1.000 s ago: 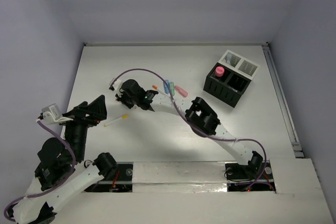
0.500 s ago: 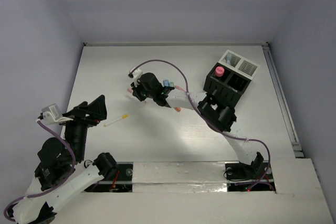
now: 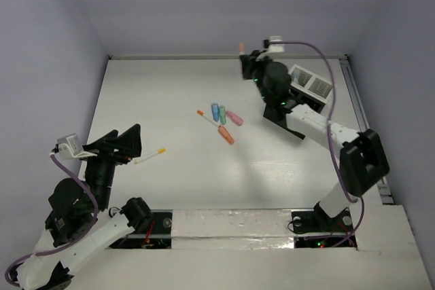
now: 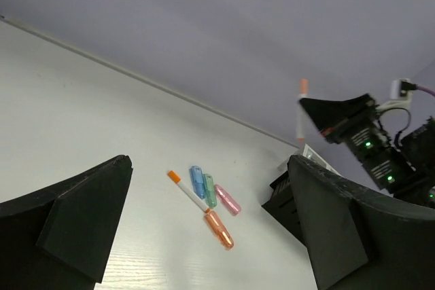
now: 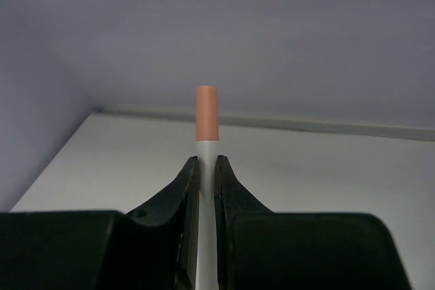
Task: Sort the stationery into containers
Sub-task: Place the pen in the storage box.
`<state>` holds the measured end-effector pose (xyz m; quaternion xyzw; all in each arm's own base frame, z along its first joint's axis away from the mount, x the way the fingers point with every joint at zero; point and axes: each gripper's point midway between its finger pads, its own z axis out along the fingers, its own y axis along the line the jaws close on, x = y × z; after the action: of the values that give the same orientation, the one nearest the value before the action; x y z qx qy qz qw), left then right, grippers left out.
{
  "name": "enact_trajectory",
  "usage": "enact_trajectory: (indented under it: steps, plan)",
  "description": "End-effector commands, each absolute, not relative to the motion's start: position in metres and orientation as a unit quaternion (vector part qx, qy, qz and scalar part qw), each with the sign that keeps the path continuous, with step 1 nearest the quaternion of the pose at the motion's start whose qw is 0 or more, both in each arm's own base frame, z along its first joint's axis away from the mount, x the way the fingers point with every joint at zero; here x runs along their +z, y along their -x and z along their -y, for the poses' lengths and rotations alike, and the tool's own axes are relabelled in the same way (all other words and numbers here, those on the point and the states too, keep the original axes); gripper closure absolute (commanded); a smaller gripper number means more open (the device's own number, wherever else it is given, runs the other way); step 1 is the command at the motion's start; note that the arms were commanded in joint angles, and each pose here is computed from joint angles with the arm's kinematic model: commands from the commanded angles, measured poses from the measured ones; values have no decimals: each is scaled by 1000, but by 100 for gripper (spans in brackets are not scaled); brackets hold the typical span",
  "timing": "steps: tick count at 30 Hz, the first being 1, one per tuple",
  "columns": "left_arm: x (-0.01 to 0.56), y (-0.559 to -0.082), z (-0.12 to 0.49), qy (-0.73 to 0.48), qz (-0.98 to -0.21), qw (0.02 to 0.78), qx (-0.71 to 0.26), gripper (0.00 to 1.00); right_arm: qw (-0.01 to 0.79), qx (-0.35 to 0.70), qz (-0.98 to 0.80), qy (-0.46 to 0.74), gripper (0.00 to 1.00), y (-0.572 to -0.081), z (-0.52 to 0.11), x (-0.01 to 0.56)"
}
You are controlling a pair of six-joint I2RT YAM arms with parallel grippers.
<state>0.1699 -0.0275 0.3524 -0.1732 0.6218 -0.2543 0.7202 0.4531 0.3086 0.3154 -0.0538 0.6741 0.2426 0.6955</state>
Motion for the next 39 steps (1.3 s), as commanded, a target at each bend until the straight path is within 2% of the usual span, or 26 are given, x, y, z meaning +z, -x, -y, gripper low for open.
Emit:
enact_trajectory:
  steps: [1,3,5,12,22,39]
  plan:
    - [361,-169,35,160,-610,727,-273,1,740,140,-647,-118,100,-479,-184,332]
    - [364,-167,34,157,-603,730,-281,1,749,103,-629,-182,100,-481,-115,342]
    - [365,-165,34,156,-600,731,-285,1,748,60,-620,-227,100,-481,-60,329]
    - [367,-165,39,146,-599,730,-294,1,751,-82,-593,-278,100,-477,51,313]
    - [367,-164,40,141,-599,731,-296,1,728,-218,-617,-203,100,-502,76,290]
    - [366,-165,40,146,-600,730,-293,1,683,-211,-672,-194,99,-516,74,222]
